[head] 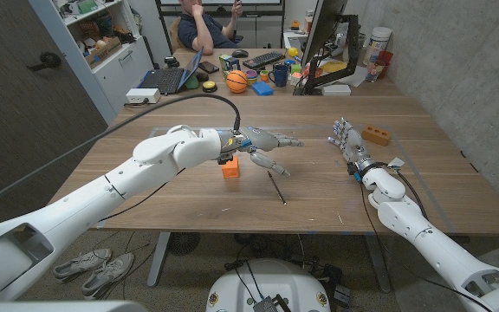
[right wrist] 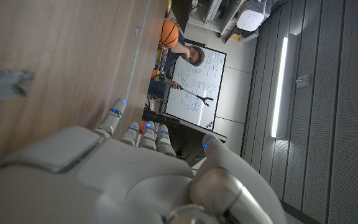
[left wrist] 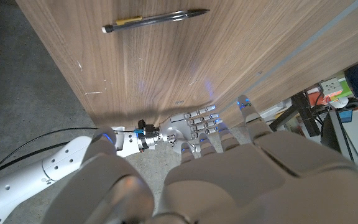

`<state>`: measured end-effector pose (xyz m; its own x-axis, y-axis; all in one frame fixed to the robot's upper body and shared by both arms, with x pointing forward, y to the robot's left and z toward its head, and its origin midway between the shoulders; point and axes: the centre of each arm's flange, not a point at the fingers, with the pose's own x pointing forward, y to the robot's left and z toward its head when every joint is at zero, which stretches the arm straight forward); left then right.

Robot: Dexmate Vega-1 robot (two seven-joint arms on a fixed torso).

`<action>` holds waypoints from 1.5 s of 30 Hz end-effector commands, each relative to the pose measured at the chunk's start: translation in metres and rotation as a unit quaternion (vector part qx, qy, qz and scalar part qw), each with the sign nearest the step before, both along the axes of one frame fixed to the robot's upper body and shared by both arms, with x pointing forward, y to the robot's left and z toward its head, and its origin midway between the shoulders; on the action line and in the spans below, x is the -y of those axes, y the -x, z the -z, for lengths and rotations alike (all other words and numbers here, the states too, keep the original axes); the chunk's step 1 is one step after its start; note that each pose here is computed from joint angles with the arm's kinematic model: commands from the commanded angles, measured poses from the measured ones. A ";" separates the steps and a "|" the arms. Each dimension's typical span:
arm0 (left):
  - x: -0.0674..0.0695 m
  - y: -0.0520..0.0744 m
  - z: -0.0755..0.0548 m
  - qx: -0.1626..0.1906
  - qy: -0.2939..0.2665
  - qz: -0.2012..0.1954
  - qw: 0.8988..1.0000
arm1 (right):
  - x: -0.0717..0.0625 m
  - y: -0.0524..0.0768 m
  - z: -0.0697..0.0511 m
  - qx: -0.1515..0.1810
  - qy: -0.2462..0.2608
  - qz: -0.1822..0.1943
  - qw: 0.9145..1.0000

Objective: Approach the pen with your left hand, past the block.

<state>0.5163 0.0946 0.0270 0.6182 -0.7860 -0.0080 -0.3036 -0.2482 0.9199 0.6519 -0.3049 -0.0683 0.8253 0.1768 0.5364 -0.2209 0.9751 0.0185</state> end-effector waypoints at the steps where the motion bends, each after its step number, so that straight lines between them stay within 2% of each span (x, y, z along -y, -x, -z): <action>1: -0.002 -0.006 0.013 -0.027 -0.022 -0.016 0.999 | -0.002 0.000 0.002 -0.002 0.000 -0.001 1.000; 8: -0.002 -0.008 0.022 -0.040 -0.036 -0.020 0.998 | -0.002 0.001 0.004 -0.003 0.000 -0.001 1.000; 21: -0.002 -0.007 0.031 -0.041 -0.049 -0.024 0.998 | -0.003 0.002 0.007 -0.005 -0.001 -0.001 1.000; 45: -0.008 -0.004 0.033 -0.036 -0.057 -0.031 0.997 | -0.008 0.003 0.008 -0.005 0.000 0.000 1.000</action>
